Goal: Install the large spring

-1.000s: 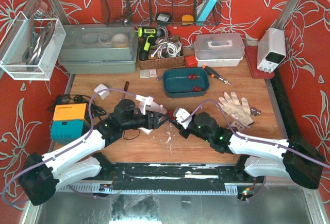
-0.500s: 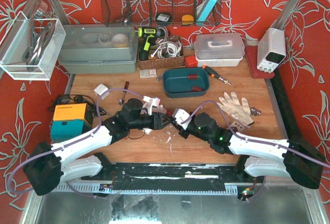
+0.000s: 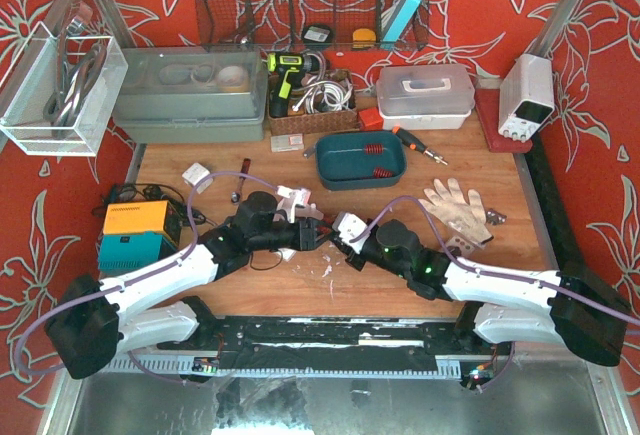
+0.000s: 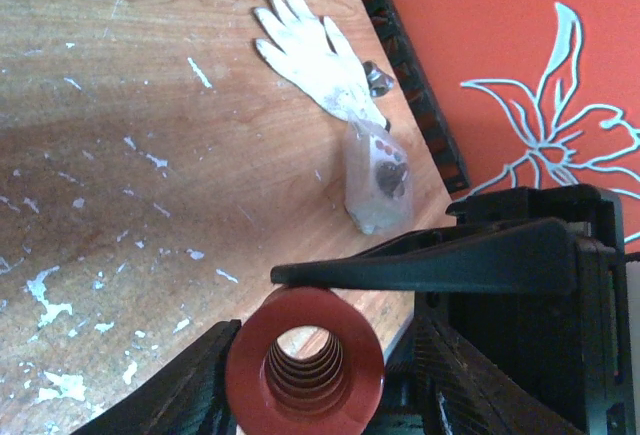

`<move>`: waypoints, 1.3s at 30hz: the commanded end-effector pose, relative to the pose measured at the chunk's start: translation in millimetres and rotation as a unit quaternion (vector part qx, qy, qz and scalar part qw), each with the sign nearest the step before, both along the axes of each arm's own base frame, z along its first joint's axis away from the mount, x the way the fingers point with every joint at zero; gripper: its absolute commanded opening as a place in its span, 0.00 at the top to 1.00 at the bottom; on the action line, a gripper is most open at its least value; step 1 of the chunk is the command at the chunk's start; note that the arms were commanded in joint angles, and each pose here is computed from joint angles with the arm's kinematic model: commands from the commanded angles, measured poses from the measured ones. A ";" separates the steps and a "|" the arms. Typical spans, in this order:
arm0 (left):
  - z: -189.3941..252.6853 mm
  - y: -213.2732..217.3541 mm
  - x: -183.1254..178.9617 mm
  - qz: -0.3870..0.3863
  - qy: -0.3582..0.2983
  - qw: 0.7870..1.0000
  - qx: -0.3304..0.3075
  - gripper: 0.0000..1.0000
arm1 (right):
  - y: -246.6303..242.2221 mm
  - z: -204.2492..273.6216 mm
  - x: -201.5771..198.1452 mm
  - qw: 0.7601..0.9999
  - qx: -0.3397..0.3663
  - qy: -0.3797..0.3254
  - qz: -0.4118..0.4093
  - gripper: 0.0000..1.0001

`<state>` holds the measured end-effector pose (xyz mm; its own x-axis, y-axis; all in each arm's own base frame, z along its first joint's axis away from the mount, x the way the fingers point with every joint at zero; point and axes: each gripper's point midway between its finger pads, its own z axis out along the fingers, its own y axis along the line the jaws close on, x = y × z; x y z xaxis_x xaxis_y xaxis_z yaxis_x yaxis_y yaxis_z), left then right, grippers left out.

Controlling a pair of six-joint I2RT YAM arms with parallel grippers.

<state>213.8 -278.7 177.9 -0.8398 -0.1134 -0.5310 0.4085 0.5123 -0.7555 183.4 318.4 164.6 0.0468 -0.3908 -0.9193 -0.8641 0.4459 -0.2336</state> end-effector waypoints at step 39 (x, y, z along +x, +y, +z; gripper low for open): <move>-16.1 119.4 18.4 0.211 -0.083 0.917 0.329 1.00 | -126.5 20.0 70.2 0.938 0.030 0.060 -0.341 0.01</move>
